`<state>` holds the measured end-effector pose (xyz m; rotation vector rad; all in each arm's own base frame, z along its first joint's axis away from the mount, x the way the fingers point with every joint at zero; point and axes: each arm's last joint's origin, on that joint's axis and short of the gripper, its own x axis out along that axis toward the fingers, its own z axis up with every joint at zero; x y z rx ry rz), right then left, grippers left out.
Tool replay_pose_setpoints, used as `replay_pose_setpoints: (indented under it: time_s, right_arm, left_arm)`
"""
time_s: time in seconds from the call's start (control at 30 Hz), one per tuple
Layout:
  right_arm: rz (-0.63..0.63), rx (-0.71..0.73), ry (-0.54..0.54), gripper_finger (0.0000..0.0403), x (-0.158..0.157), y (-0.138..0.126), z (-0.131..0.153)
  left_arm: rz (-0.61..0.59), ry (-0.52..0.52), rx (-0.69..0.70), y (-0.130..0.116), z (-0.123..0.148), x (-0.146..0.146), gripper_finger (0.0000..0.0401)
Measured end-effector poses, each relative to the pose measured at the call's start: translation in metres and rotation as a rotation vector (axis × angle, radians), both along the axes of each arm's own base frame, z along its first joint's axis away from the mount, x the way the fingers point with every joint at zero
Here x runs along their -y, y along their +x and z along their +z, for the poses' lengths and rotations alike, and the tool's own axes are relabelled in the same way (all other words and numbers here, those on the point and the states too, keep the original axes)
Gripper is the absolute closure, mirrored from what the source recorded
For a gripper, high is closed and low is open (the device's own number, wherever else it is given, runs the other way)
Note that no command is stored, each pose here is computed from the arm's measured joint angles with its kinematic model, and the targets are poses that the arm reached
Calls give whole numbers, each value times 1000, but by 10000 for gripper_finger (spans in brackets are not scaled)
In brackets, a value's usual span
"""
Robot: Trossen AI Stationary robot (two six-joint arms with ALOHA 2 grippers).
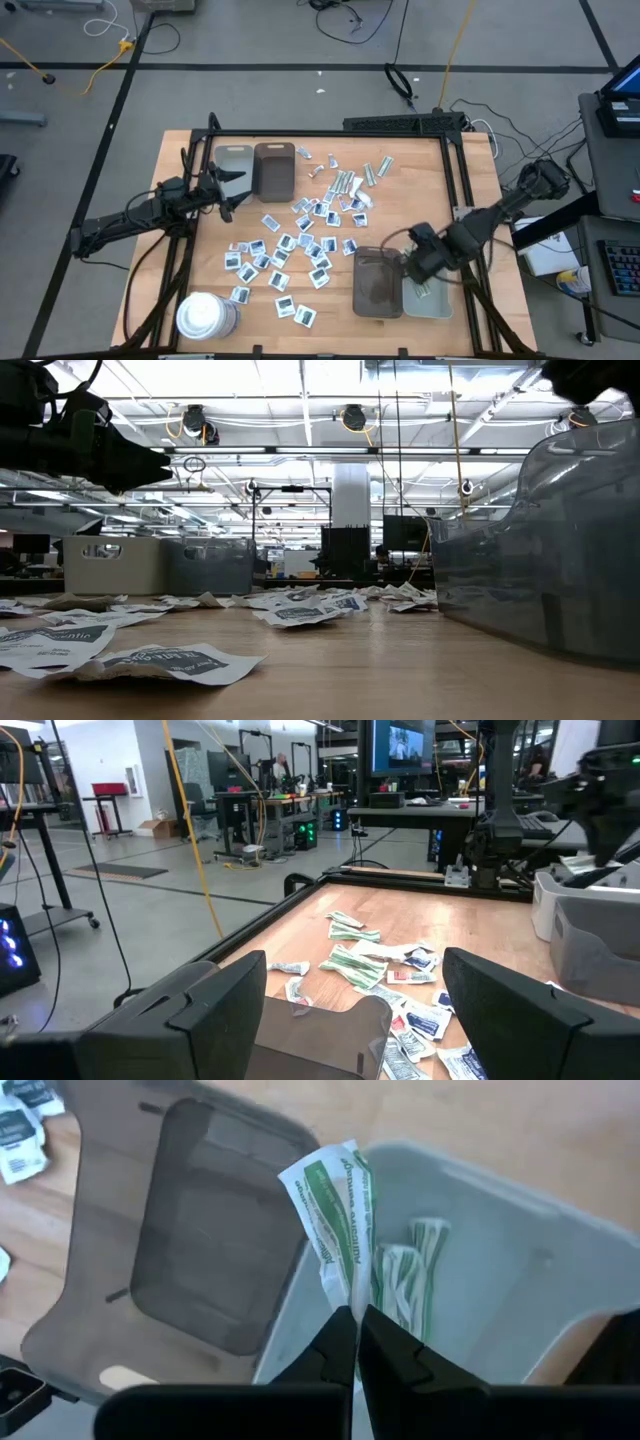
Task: Pick & Place First Aid Supplies
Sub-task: Put the white bandage pack into the bottom gray bin
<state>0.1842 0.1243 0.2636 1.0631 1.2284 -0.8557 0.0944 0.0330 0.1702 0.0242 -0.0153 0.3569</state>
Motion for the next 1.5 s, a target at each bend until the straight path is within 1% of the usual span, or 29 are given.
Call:
replay_pose_setpoints:
  time_s: [0.1,0.3,0.43,0.6,0.77,0.9,1.03,1.17,1.3,1.4,1.5]
  right_arm:
    - [-18,26,-22,403,-14,-10,0]
    - [-41,15,-6,403,-30,-26,0]
    - [-55,16,10,403,-36,-30,-3]
    - [-47,26,25,403,-41,-28,-25]
    - [-42,28,27,403,-44,-25,-55]
    - [-36,23,20,403,-41,-28,-76]
    - [-23,1,20,403,-37,-32,-87]
    - [-1,6,5,397,-36,-32,-88]
    - [14,49,-13,379,-37,-30,-87]
    - [19,51,-13,348,-37,-30,-87]
    - [27,49,-8,309,-37,-30,-86]
  left_arm:
    - [0,0,0,0,0,0,95]
    - [0,0,0,0,0,0,95]
    - [0,0,0,0,0,0,95]
    - [0,0,0,0,0,0,95]
    - [0,0,0,0,0,0,95]
    - [0,0,0,0,0,0,95]
    - [0,0,0,0,0,0,95]
    - [0,0,0,0,0,0,95]
    - [0,0,0,0,0,0,95]
    - [0,0,0,0,0,0,95]
    - [0,0,0,0,0,0,95]
